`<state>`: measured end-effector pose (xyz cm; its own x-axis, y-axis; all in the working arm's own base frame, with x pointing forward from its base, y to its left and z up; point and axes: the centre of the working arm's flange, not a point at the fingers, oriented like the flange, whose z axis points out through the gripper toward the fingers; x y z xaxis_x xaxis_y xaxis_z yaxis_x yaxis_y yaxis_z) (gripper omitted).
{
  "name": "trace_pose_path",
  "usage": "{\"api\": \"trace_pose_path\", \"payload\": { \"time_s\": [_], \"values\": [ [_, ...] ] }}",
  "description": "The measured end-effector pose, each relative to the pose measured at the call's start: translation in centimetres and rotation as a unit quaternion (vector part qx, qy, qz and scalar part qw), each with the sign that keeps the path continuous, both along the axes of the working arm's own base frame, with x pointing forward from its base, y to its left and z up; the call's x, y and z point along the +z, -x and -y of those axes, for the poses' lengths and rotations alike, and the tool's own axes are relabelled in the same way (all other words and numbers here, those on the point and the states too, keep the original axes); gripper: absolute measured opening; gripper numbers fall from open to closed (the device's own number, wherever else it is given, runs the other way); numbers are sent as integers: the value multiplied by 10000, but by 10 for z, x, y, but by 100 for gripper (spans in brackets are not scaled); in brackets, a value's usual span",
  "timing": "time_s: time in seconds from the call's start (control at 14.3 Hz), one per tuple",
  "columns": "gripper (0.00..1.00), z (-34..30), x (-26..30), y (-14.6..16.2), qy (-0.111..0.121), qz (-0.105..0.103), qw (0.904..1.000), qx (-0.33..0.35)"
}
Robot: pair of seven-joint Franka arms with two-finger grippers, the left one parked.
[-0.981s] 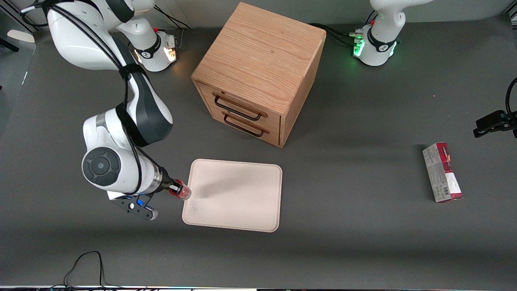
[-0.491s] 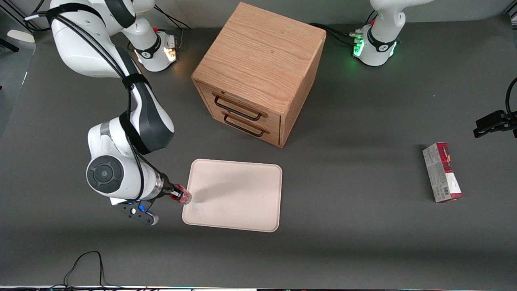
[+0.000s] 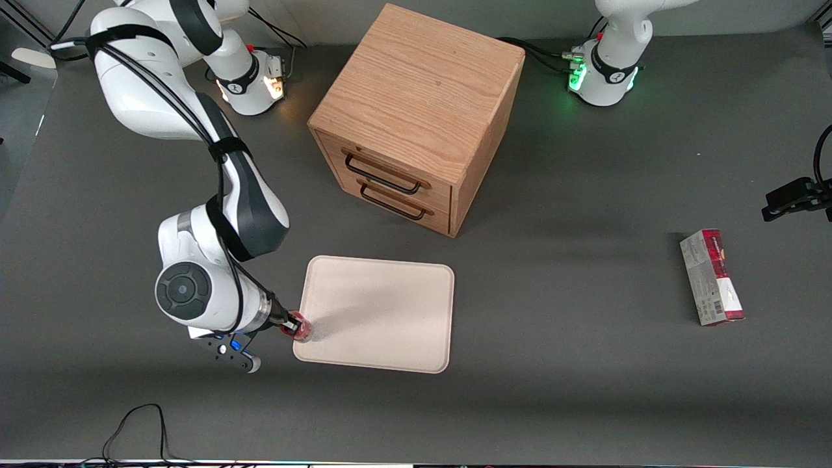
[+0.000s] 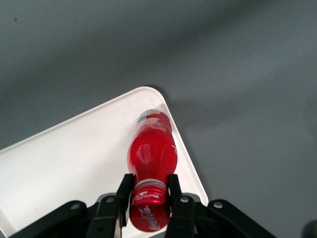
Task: Place coke bottle on tray
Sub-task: 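Carry the red bottle over the white tray's corner and lower it, then open the right gripper to release the bottle on the tray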
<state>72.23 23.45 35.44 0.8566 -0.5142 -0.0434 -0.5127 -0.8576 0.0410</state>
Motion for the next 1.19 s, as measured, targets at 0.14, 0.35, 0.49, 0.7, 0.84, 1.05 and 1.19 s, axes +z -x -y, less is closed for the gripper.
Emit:
{"api": "trace_pose_path", "payload": {
  "time_s": [0.14,0.35,0.49,0.7,0.84,1.05,1.19],
  "values": [
    [33,0,-8,-1,12,-25,9999,-121],
    [33,0,-20,-1,42,-93,9995,-287],
    [33,-2,-24,-1,43,-94,9991,-406],
    [33,-2,-27,-2,47,-60,9975,-699],
    [33,-3,-29,-2,54,-64,9961,-878],
    [33,-5,-32,-2,64,-68,9936,-1127],
    [33,-6,-32,-2,66,-60,9915,-1295]
  ]
}}
